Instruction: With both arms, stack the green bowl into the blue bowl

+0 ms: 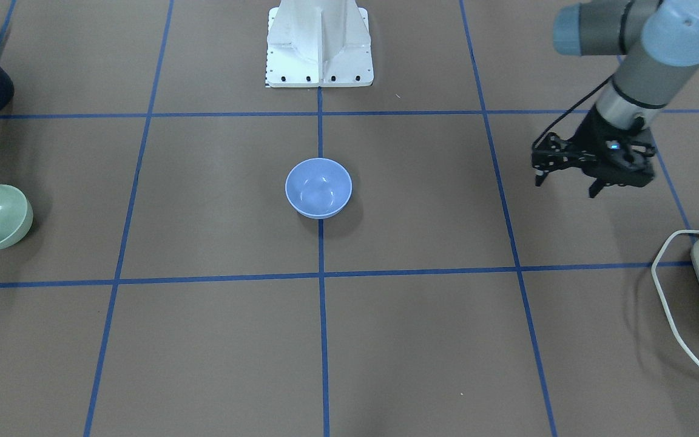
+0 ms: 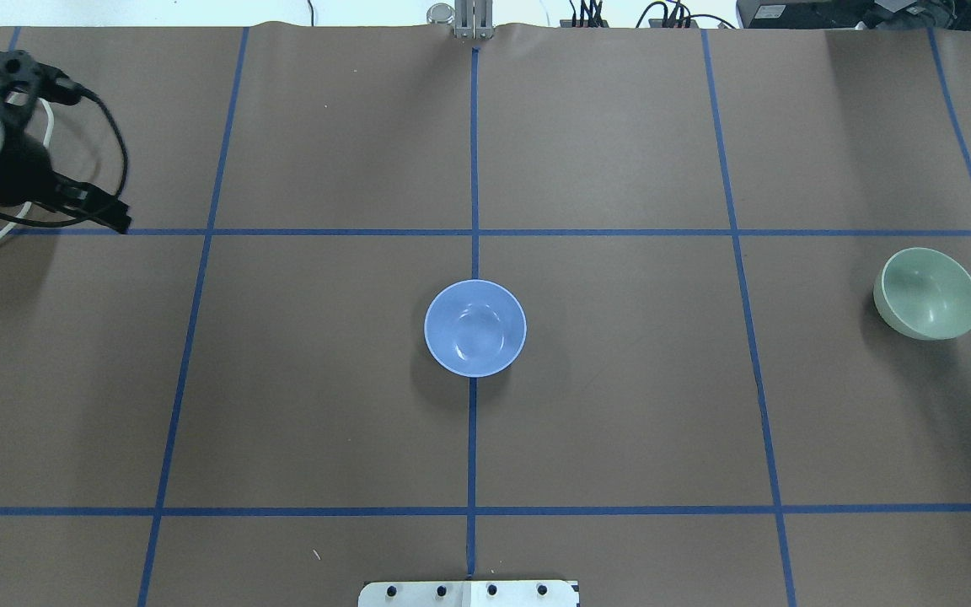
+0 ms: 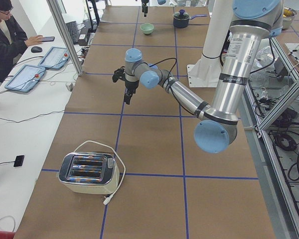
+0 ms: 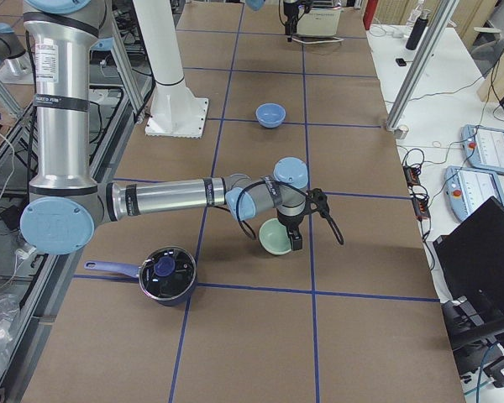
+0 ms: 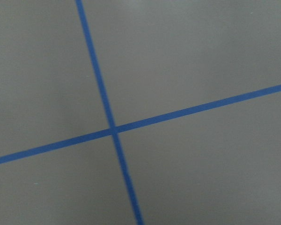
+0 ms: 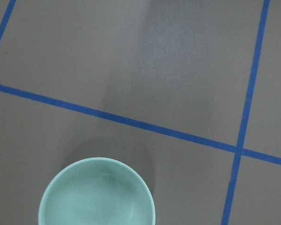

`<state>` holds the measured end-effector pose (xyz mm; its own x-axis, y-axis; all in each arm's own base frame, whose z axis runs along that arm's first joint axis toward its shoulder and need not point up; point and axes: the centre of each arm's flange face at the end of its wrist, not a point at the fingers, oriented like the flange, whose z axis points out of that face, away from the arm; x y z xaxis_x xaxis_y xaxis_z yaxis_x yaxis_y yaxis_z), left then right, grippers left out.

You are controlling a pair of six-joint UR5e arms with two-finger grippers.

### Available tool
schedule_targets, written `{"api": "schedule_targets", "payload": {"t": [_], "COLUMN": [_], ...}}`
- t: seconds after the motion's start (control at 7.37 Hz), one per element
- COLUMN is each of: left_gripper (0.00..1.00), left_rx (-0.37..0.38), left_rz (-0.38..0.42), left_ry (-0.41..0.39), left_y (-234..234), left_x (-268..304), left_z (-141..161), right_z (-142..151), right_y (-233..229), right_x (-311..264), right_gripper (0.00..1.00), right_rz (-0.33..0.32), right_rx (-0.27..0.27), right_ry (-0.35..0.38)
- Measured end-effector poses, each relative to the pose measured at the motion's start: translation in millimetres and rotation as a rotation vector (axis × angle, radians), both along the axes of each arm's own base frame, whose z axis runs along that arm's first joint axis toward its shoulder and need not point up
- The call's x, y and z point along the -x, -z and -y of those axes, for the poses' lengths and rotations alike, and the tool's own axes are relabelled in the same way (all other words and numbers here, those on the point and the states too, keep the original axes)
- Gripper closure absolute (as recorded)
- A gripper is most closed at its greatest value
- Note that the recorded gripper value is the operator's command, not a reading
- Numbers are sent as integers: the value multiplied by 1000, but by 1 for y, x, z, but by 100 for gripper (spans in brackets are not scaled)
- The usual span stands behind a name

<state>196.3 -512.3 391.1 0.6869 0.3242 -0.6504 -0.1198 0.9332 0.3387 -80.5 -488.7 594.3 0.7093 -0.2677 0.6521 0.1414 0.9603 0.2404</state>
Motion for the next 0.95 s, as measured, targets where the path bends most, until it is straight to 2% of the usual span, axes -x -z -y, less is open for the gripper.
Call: {"api": "schedule_targets", "payload": {"t": [0.27,0.68,0.95], "left_gripper": [2,2,2], "left_rx": [-31,-50,-28], "left_rz": [8,68,70], "left_ry": [-27,-80,-94], "left_y": [-52,-121,-155], "left_x": [112,272,319], "left_z": [4,-14,-30], "right_z": [-3,-5,-6], "right_y": [-33,-59,-59], "right_x": [6,12,28], "right_gripper": [1,7,25], "right_rz": [-5,10,12], "right_rx": [17,10,19], "right_ry": [13,8,22]}}
